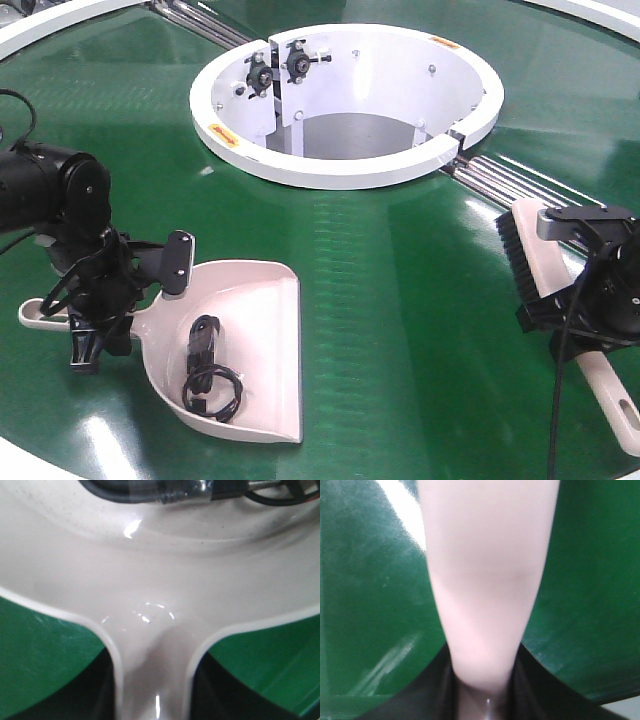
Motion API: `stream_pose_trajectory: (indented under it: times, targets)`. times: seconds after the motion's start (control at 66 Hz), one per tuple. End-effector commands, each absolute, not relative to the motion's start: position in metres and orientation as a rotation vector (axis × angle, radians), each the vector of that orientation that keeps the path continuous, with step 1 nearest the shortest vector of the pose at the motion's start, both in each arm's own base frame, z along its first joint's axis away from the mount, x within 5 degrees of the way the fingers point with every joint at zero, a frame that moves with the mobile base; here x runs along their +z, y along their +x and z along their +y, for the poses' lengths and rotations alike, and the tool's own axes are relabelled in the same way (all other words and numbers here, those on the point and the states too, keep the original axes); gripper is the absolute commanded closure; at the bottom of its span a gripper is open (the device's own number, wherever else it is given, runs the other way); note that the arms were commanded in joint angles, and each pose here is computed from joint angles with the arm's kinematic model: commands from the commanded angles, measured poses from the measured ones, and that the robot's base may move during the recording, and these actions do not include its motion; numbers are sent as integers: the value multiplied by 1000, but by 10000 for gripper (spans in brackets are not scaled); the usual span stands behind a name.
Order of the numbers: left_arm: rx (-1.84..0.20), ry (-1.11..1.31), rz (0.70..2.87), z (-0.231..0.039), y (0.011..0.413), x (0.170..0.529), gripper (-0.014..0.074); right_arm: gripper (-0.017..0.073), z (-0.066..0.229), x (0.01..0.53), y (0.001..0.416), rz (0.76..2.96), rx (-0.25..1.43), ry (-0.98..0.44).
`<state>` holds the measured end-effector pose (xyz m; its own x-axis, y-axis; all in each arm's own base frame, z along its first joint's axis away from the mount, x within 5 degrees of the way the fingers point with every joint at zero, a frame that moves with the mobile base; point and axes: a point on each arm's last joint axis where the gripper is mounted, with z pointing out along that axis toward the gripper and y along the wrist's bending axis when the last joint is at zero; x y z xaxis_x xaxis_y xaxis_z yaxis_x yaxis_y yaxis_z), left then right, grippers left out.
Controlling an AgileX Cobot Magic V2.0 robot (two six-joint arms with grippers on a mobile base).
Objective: Clean and inspect green conveyor with broom and dustpan
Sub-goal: 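Carry the brush back with the right gripper and lower it onto the belt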
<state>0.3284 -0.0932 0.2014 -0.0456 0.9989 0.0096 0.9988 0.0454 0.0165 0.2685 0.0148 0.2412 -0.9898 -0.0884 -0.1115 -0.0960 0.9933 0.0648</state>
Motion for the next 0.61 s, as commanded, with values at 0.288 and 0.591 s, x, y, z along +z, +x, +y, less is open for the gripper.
stream_pose_trajectory:
  times: [0.288, 0.591]
  targets:
    - [44, 2093, 2233, -97, 328, 223, 601, 550, 14, 233, 276, 3078, 85, -173]
    - [91, 2073, 2199, -98, 333, 223, 595, 521, 14, 217, 282, 3130, 82, -176]
